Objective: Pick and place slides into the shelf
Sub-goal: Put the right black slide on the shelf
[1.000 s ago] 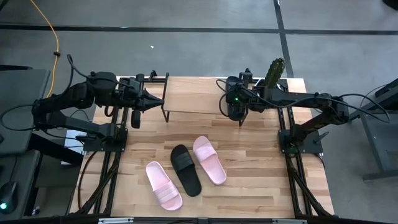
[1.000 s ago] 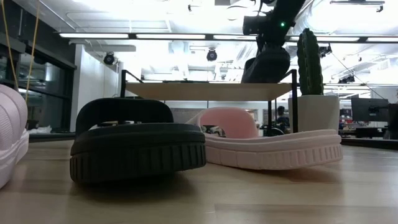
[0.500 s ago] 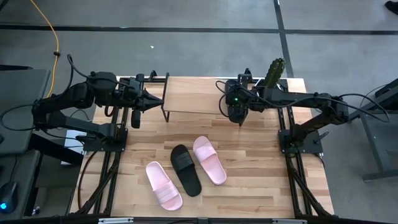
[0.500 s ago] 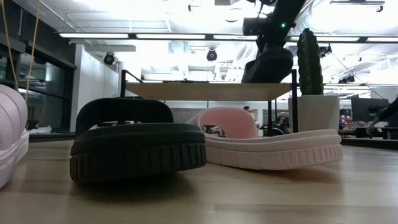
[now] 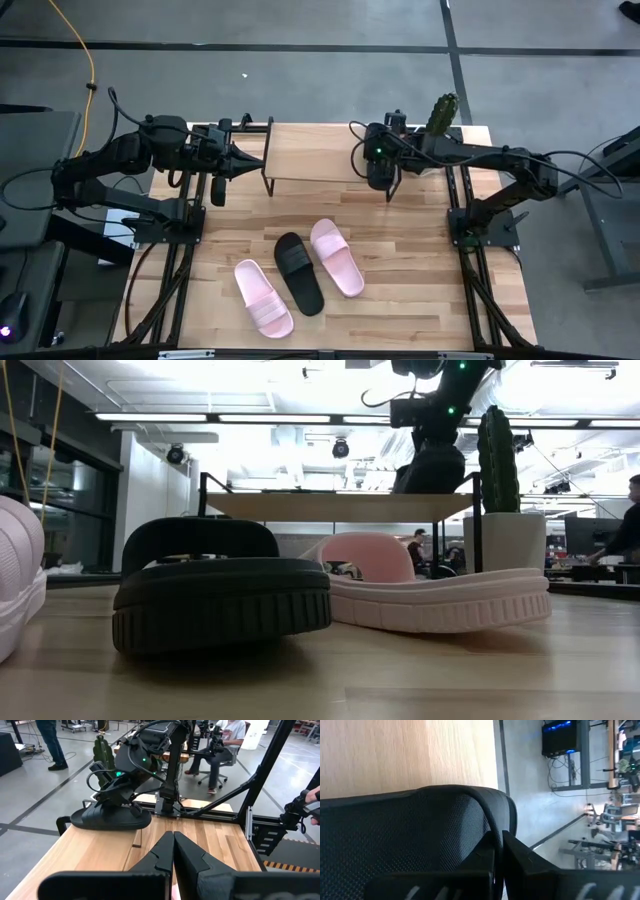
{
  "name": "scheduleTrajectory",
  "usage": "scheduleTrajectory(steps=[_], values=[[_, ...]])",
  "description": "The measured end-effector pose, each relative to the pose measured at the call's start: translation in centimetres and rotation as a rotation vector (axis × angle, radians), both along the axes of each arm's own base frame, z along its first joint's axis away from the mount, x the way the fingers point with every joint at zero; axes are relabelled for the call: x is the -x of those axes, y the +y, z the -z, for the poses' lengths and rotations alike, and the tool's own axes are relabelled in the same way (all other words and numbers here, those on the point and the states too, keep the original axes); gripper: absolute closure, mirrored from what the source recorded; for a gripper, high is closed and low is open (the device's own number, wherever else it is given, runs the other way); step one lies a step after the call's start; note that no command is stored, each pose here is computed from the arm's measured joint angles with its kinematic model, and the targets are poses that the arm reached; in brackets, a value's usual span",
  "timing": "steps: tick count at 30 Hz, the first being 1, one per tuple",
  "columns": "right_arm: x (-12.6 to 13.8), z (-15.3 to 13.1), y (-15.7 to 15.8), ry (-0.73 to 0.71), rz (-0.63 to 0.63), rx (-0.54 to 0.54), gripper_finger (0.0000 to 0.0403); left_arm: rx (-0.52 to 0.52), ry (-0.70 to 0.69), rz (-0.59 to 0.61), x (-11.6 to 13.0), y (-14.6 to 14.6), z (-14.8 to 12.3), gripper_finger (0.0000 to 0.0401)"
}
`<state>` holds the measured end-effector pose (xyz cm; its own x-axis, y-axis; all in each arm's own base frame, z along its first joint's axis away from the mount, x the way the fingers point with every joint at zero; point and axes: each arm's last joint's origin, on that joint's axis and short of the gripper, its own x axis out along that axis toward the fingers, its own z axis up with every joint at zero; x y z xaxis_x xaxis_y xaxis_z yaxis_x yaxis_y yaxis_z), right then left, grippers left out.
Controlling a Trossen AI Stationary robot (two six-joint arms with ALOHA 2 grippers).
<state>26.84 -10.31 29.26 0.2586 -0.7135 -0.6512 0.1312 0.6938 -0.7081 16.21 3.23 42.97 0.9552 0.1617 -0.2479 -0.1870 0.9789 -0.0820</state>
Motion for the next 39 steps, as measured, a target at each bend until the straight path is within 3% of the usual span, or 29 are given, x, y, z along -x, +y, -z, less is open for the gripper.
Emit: scheduleTrajectory(steps=[25, 39], values=[[0.50, 0.40, -0.04, 0.019, -0.022, -0.106, 0.0399, 0.001, 0.004, 0.000, 0.02, 0.00, 0.03, 0.0400], [0.74, 0.61, 0.06, 0.030, 0.000, -0.127, 0.0303, 0.001, 0.004, 0.000, 0.01, 0.00, 0.03, 0.0400]])
